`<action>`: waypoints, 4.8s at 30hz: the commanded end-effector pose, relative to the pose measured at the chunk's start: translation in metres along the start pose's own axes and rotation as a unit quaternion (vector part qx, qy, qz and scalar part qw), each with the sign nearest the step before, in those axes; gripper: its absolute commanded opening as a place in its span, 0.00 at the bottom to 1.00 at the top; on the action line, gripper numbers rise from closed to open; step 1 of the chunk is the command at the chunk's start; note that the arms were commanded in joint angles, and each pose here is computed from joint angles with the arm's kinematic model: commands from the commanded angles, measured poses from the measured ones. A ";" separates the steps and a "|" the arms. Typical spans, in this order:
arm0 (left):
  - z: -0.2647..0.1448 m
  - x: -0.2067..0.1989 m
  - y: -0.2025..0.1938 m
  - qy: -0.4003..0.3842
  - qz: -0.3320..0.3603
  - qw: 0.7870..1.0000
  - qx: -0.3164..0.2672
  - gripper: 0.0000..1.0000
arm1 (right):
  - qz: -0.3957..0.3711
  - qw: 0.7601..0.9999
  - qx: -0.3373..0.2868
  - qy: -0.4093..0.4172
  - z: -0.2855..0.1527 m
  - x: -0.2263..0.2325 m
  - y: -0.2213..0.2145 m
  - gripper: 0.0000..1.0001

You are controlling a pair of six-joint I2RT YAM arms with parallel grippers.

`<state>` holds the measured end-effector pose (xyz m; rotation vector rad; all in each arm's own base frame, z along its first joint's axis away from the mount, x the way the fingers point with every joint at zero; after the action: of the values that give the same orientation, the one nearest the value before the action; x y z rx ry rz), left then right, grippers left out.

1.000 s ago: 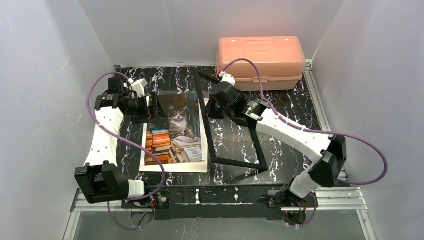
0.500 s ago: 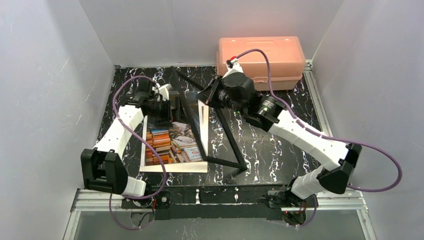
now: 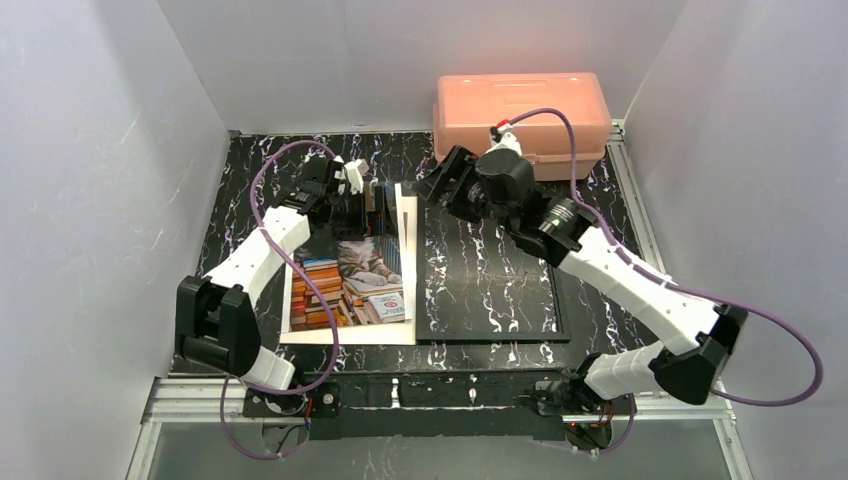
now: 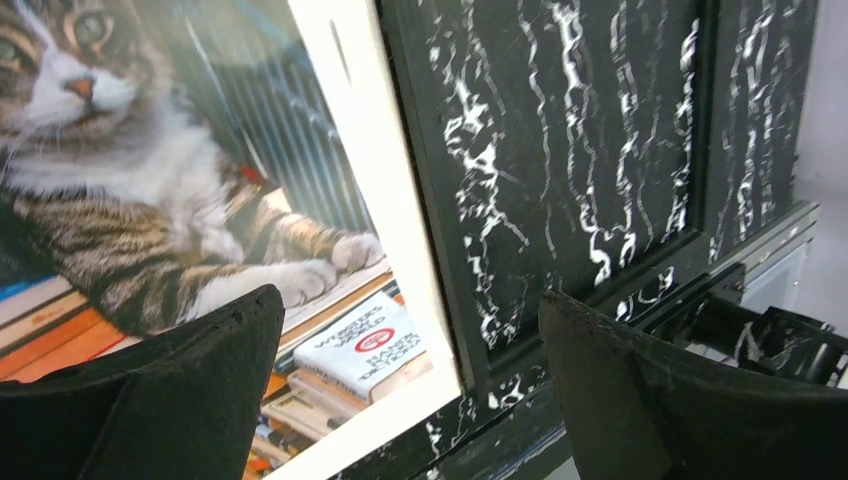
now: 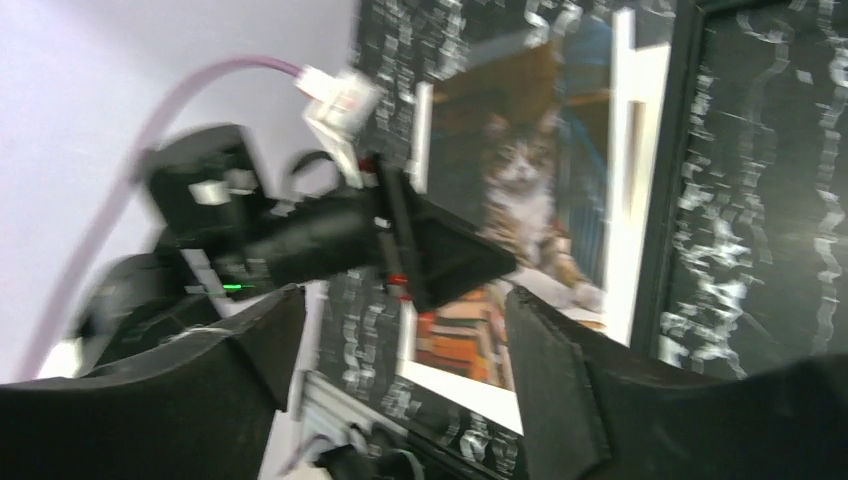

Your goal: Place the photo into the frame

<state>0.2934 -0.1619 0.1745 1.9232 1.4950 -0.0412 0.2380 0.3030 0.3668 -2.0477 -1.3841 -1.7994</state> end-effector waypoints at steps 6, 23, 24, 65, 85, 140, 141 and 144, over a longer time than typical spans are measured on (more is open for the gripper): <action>-0.008 -0.004 0.010 -0.003 -0.009 0.999 -0.038 0.98 | -0.187 0.952 0.094 -0.223 0.014 -0.100 -0.028 0.90; -0.068 0.060 0.010 0.060 -0.104 0.992 -0.043 0.98 | -0.240 0.899 0.182 -0.319 0.100 -0.214 -0.129 0.74; -0.069 0.060 0.009 0.062 -0.103 0.992 -0.041 0.98 | -0.239 0.899 0.183 -0.317 0.104 -0.215 -0.132 0.74; -0.028 0.050 -0.003 -0.042 -0.181 0.982 -0.017 0.98 | -0.098 0.982 0.131 -0.096 0.083 -0.045 -0.086 0.01; 0.000 -0.004 0.020 -0.107 -0.162 0.980 -0.045 0.98 | 0.039 0.990 0.100 0.095 0.046 0.057 -0.043 0.01; -0.027 -0.117 0.111 -0.148 -0.063 0.980 -0.116 0.98 | -0.014 0.994 0.100 -0.029 -0.004 -0.025 0.038 0.73; -0.026 -0.118 0.112 -0.148 -0.062 0.980 -0.117 0.98 | -0.023 0.993 0.109 -0.036 -0.003 -0.026 0.038 0.73; -0.025 -0.119 0.115 -0.145 -0.057 0.980 -0.120 0.98 | -0.049 0.989 0.132 -0.051 -0.003 -0.026 0.037 0.74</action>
<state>0.3420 -0.2565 0.2840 1.5615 1.3953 -0.2148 0.2692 0.2702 0.3657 -2.0106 -1.4932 -1.5553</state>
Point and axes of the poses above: each gripper's point midway between its finger pads, its own z axis out along the fingers, its own x axis along the line the jaws close on, y = z × x, the point moved 4 cm from there along -z, back along the fingers, and after that the axes turned 7 degrees about z, right-handed, at the moved point
